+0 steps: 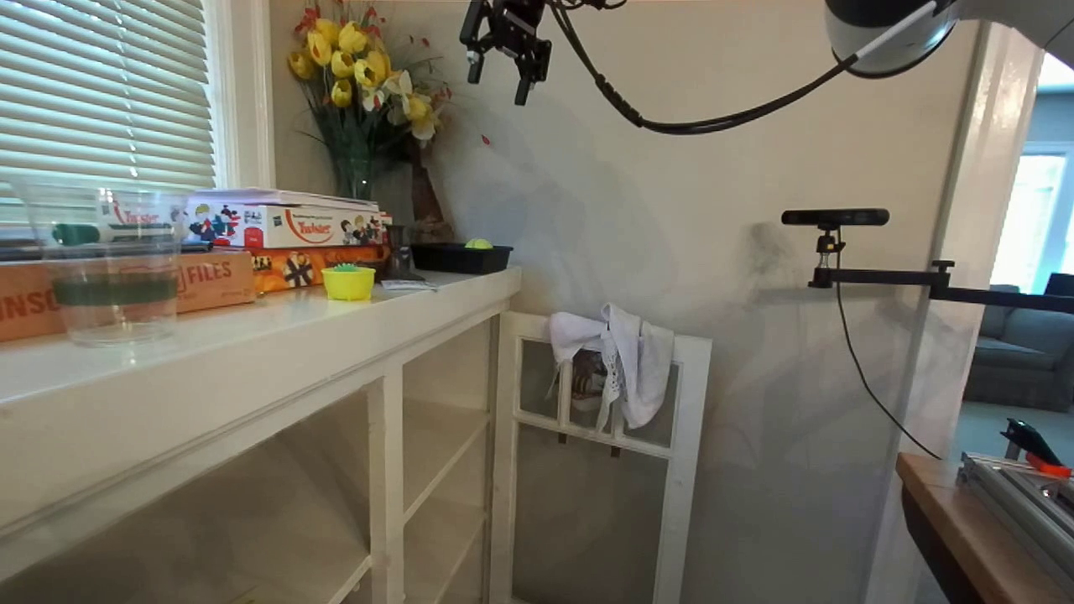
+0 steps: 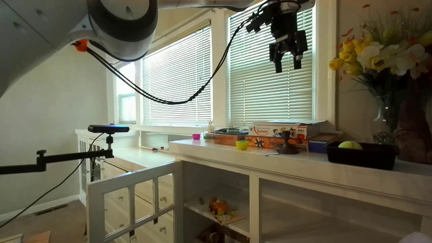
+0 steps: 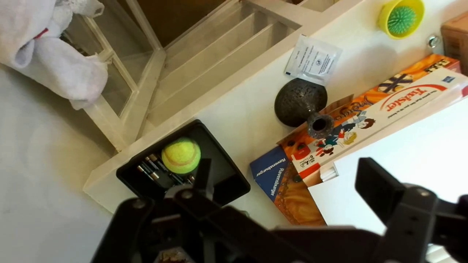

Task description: Put the tennis ball in the black box on the right.

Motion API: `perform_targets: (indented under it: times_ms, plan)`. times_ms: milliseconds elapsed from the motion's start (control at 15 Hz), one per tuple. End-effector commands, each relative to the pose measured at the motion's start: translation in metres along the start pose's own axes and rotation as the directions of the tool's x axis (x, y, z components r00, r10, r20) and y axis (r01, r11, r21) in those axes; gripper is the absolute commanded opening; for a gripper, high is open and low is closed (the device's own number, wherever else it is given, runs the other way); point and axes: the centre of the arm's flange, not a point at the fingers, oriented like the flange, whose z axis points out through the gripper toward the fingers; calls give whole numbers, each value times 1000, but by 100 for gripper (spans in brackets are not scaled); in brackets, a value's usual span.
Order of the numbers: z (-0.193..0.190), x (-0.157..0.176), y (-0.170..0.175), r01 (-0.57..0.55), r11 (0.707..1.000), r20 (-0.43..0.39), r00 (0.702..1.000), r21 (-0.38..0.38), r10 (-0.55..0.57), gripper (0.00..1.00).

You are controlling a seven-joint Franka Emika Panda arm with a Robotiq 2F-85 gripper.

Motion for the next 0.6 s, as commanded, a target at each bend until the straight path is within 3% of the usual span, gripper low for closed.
perform_targets:
  times_ms: [0, 200, 533]
  plan:
    - [1, 0, 0, -1, 1000, 1, 1000, 0, 1, 100]
    - [47, -9, 13, 17, 1000, 98, 995, 2, -17, 100]
    - [111, -46, -16, 75, 996, 254, 964, 46, -85, 100]
